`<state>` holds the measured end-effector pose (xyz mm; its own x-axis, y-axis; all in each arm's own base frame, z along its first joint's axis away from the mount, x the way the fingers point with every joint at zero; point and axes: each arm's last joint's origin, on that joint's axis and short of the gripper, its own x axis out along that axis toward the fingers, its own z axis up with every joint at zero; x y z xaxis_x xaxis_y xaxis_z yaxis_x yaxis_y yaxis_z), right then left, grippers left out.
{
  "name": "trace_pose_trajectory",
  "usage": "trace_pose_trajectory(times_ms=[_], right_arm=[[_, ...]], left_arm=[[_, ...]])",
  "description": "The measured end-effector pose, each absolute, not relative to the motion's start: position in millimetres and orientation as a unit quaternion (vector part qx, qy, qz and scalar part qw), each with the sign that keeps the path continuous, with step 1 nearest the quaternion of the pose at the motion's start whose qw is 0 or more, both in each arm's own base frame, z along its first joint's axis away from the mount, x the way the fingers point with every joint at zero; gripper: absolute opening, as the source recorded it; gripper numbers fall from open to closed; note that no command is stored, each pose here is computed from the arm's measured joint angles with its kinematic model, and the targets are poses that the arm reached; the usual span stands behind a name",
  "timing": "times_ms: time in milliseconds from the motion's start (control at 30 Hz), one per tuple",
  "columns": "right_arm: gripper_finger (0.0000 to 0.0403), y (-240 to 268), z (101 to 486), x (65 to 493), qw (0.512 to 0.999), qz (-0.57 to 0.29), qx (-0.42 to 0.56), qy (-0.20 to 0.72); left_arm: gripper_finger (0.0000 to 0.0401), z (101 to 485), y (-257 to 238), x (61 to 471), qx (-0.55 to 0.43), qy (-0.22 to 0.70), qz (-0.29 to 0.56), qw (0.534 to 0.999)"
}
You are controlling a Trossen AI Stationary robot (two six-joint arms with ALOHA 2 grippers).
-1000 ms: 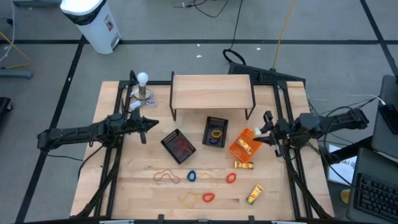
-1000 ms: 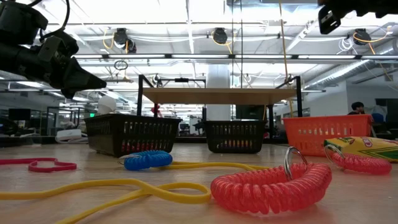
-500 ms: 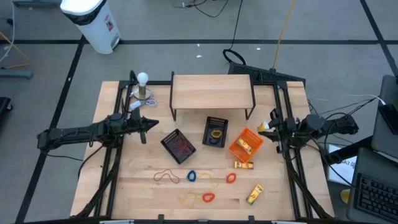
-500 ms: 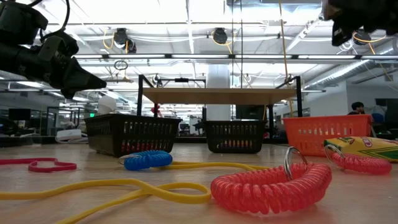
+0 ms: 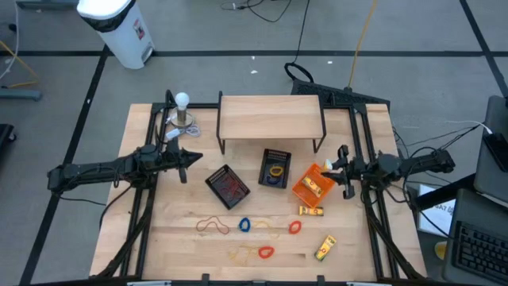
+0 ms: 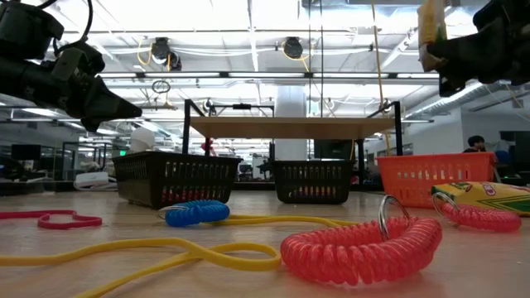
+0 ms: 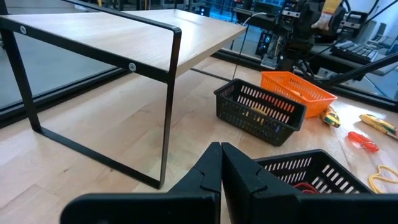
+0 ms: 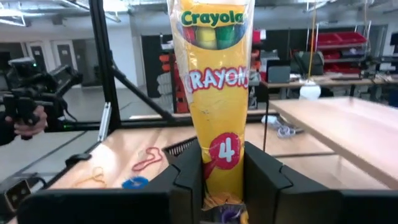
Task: Pick & Place Office Desk Supplies
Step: Put the crayon box into the orange bin
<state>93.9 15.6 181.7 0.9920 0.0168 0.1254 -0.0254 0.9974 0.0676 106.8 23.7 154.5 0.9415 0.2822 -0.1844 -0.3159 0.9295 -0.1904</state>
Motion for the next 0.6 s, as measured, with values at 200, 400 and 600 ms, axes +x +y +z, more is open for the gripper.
trace_pose_trajectory(times_ms=[200,400,600], right_arm=[[0.0072,15.6,182.8,93.8,0.997,0.011,0.041,-0.071],[0.007,15.6,182.8,93.8,0.996,0.011,0.042,-0.072],[0.0074,15.3,183.5,93.7,0.996,0.008,0.047,-0.073]], left_arm=[[0.0003,154.5,23.7,106.8,-0.109,0.077,0.153,0.979],[0.0003,154.7,23.7,106.8,-0.109,0.077,0.153,0.979],[0.0003,154.6,23.7,106.8,-0.109,0.077,0.153,0.979]])
